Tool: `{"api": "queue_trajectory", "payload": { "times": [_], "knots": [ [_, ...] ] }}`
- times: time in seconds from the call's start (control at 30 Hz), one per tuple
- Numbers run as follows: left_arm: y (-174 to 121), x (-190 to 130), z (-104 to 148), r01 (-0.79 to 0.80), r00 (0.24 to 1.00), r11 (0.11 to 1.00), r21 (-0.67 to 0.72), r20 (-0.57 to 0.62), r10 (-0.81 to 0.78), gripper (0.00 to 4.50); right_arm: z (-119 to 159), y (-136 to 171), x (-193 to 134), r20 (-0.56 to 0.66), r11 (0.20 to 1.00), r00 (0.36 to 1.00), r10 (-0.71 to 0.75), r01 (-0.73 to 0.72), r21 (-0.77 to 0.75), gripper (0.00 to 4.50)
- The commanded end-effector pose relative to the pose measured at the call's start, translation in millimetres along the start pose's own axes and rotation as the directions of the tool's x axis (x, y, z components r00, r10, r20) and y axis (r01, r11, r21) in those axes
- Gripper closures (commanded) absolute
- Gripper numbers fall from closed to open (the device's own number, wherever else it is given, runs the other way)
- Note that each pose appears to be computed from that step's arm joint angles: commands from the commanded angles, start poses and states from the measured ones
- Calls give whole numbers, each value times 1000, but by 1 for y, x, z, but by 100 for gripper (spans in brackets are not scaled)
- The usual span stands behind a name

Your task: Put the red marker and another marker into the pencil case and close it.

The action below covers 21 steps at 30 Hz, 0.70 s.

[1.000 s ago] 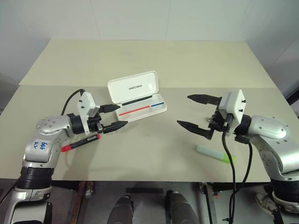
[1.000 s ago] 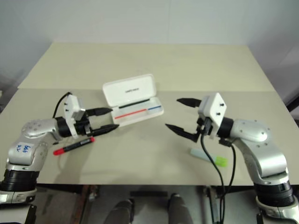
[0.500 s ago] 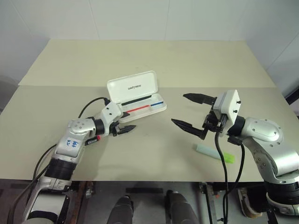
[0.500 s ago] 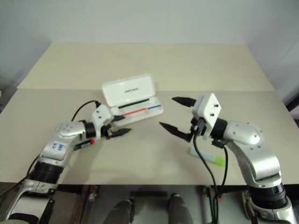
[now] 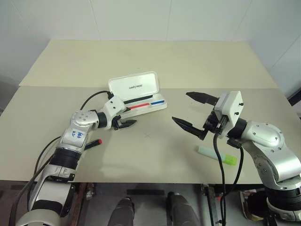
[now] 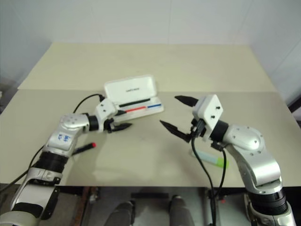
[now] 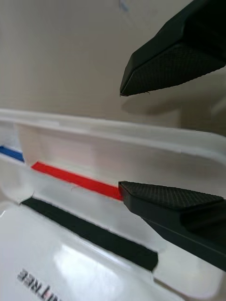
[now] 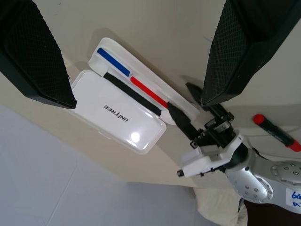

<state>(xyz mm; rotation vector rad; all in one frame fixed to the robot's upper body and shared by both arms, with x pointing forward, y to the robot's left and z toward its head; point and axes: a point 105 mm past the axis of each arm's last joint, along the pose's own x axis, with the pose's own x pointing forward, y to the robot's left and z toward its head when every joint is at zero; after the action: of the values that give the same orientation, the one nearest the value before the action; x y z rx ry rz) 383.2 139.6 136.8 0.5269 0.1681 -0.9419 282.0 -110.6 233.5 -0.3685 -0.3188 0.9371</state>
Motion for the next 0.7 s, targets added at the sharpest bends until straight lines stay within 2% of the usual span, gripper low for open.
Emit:
{"api": "queue_trajectory", "payload": {
  "times": [0.03,0.23,0.3,0.5,0.57,0.7],
  "knots": [
    [5,-1,7,9,1000,999,42,-20,-8,206,19,-4,-2,55,998,998,-30,33,-52,0],
    [1,4,9,61,998,997,53,-28,-60,407,22,-5,-2,56,998,998,-29,32,-58,0],
    [-3,5,12,91,996,995,51,-17,-90,448,22,-4,-2,51,998,998,-25,28,-59,0],
    [-17,7,25,150,988,983,105,14,-153,448,20,-5,-4,38,998,999,-17,19,-61,0],
    [-27,3,38,207,975,970,126,53,-215,448,18,-6,-6,23,998,1000,-14,15,-60,0],
    [-47,-8,47,290,950,931,222,48,-308,448,12,-6,-14,-14,999,1000,-9,8,-51,0]
  ]
}}
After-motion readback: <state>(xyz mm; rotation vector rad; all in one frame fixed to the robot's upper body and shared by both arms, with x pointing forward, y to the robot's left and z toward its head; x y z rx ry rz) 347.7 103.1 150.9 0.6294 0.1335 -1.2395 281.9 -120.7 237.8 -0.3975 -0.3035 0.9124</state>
